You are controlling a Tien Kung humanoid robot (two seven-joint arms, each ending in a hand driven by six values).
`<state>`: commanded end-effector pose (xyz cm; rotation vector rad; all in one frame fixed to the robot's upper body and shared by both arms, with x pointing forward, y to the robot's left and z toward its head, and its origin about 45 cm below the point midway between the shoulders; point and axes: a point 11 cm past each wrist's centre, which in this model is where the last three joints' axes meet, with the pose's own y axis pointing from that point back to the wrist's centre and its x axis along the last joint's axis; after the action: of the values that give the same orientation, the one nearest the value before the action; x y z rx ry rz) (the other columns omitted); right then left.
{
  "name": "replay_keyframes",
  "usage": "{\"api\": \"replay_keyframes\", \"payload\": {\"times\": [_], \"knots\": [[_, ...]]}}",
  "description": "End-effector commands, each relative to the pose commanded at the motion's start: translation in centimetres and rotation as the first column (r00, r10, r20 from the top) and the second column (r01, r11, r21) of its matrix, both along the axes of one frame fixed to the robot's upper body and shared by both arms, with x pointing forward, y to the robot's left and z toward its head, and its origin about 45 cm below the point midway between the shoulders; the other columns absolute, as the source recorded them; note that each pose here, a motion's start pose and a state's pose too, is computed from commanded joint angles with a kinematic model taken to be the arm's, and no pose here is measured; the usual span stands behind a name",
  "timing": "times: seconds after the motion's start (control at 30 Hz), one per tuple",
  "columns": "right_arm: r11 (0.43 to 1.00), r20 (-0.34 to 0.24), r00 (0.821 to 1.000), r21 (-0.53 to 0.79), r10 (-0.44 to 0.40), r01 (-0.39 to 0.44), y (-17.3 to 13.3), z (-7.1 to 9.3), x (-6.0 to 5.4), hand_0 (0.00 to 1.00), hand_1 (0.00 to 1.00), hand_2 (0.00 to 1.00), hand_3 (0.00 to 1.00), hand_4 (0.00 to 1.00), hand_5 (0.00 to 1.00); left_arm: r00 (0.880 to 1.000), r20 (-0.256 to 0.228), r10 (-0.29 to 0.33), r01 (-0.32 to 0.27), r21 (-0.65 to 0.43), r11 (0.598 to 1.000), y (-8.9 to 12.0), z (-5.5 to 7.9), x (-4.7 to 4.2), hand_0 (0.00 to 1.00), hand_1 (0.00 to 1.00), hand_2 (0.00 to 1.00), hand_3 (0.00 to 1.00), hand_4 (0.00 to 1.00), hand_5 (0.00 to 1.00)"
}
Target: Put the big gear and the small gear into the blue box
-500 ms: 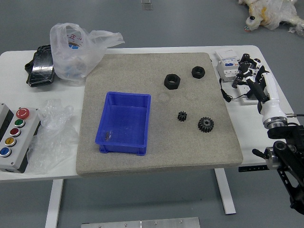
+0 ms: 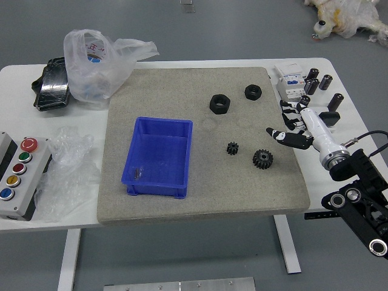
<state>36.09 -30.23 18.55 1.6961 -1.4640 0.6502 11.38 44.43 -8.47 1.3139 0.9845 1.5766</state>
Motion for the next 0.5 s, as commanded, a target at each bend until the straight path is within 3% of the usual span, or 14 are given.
{"api": "replay_keyframes", "payload": {"times": [0.17, 0.33, 0.37, 0.5], "knots": [[0.987, -0.076, 0.997, -0.161, -0.004, -0.009, 0.7, -1.4, 0.0, 0.335, 0.725, 0.878, 0.907, 0.867, 0.277, 1.000, 0.003, -0.002, 0.002, 0.002, 1.000, 0.0, 0.1, 0.36, 0.696, 0.624, 0.584, 0.669, 0.636, 0.376], [0.975, -0.114, 0.993, -0.221, -0.002, -0.024, 1.2, -1.7, -0.3, 0.335, 0.725, 0.878, 0.907, 0.867, 0.277, 1.000, -0.012, 0.005, -0.005, 0.010, 1.000, 0.3, 0.4, 0.57, 0.696, 0.624, 0.584, 0.669, 0.636, 0.376], [0.975, -0.125, 0.992, -0.222, 0.003, -0.031, 1.3, -1.8, -0.4, 0.345, 0.736, 0.886, 0.930, 0.998, 0.421, 1.000, -0.017, 0.008, -0.008, 0.011, 1.000, 0.4, 0.4, 0.52, 0.696, 0.624, 0.584, 0.668, 0.636, 0.377], [0.975, -0.181, 0.983, -0.210, 0.032, -0.070, 1.7, -2.4, -1.0, 0.345, 0.736, 0.886, 0.930, 0.998, 0.421, 0.999, -0.039, 0.017, -0.017, 0.017, 1.000, 0.8, 0.6, 0.32, 0.696, 0.624, 0.584, 0.668, 0.636, 0.377]]}}
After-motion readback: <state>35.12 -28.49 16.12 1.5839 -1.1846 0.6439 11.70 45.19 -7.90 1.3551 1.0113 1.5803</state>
